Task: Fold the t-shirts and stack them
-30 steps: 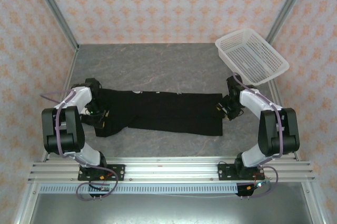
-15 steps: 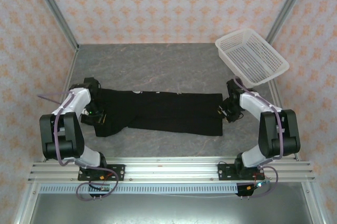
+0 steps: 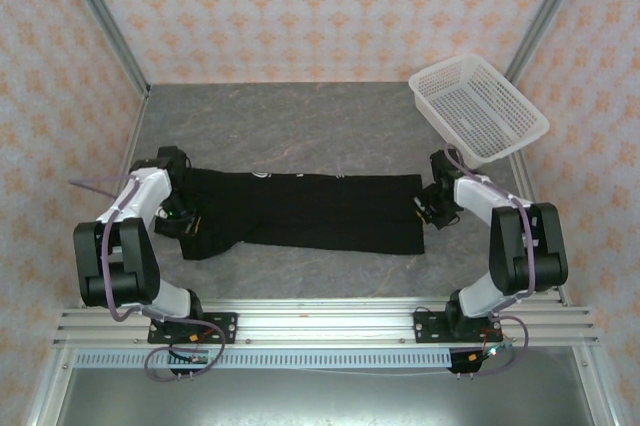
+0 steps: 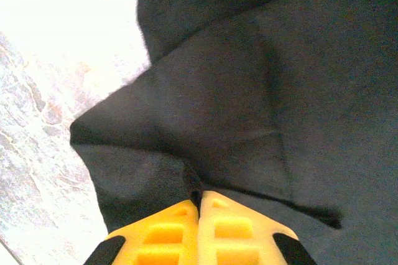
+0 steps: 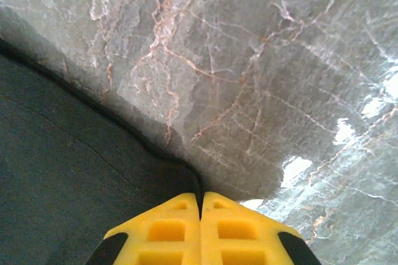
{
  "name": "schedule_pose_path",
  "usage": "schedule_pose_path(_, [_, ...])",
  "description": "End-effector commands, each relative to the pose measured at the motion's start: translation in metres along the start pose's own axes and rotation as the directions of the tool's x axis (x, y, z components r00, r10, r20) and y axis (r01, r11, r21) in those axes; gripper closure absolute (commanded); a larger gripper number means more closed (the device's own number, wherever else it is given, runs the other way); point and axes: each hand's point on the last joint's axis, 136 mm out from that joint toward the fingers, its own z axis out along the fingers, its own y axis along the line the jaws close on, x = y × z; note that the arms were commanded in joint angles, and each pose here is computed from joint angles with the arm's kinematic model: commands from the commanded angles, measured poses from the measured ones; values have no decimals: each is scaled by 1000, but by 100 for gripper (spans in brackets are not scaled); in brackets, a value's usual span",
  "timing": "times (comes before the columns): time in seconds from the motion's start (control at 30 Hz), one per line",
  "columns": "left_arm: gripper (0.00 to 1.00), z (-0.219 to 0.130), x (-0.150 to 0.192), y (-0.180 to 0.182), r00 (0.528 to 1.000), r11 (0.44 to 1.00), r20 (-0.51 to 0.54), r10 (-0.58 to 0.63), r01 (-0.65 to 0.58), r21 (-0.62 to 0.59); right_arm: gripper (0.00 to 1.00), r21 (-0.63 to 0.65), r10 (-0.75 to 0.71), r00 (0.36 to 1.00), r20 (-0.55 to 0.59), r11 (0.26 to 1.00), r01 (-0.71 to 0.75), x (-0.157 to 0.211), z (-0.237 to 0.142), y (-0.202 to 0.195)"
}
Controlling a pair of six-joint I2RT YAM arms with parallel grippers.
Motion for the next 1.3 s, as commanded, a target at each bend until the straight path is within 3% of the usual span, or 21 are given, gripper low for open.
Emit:
schedule_pose_path(0.0, [100,-31,-19,-27,994,996,88,57,-63,63,100,-26,-11,998,61,1000,12,-13,-23,13])
schedule_pose_path(0.23, [100,-98,-54,-120,970,959,202,135,-180,221,100,-84,-21,997,73,996,27,-19,-59,40])
schedule_pose_path(0.43, [100,-136,-80,-222,946,893,274,176,-270,359,100,-160,-12,997,75,987,24,-40,-69,91])
schedule_pose_path(0.6, [100,-174,-102,-301,923,800,359,142,-321,508,100,-207,24,996,85,978,-6,-68,-69,139])
schedule_pose_path(0.73, [100,-197,-113,-337,906,719,410,102,-352,599,100,-244,50,995,88,969,-27,-84,-65,168])
schedule_pose_path(0.83, [100,-200,-113,-344,902,696,419,106,-368,617,100,-246,51,995,83,969,-29,-90,-60,179])
schedule_pose_path(1.03, [100,-175,-108,-307,877,779,431,211,-417,468,100,-210,38,998,49,977,-27,-84,-42,169])
schedule_pose_path(1.27, [100,-180,-112,-247,837,840,497,231,-429,332,100,-163,12,998,58,987,-3,-75,-37,142])
